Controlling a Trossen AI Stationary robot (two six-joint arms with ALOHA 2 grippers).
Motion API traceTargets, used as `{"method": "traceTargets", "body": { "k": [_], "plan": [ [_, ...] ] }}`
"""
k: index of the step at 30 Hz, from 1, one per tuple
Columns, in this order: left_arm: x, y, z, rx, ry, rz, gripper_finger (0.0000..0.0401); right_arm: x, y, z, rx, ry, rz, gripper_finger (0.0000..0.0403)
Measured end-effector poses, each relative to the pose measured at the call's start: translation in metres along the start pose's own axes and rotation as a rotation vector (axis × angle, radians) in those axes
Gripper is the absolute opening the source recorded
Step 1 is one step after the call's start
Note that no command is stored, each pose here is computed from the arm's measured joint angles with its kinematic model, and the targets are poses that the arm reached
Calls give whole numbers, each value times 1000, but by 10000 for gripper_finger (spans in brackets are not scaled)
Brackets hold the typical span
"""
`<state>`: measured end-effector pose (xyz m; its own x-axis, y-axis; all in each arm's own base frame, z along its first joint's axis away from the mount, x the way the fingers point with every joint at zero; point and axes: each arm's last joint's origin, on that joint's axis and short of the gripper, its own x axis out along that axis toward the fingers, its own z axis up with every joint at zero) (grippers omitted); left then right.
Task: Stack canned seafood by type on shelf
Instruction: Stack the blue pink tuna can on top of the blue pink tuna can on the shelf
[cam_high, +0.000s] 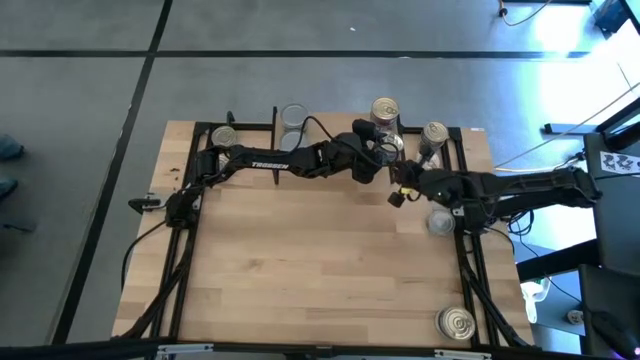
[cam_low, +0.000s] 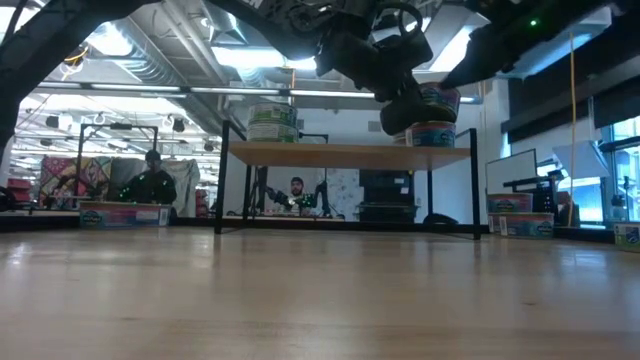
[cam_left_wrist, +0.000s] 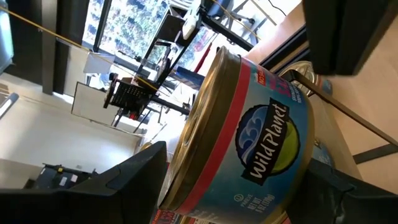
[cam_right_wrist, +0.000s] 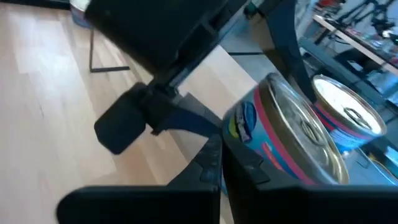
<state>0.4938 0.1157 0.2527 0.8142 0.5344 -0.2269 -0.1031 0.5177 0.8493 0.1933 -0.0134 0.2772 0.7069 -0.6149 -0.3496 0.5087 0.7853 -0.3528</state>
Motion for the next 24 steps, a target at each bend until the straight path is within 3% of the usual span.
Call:
{"method": "traceTargets", "body": {
  "k": [12,24],
  "plan": [
    [-4,-6,9,35,-13,-6,279,14,-22,-1,3,23,-58,14],
    [-15,-17,27,79,90,72,279,17,-27,-2,16,33,-60,14]
  ]
}}
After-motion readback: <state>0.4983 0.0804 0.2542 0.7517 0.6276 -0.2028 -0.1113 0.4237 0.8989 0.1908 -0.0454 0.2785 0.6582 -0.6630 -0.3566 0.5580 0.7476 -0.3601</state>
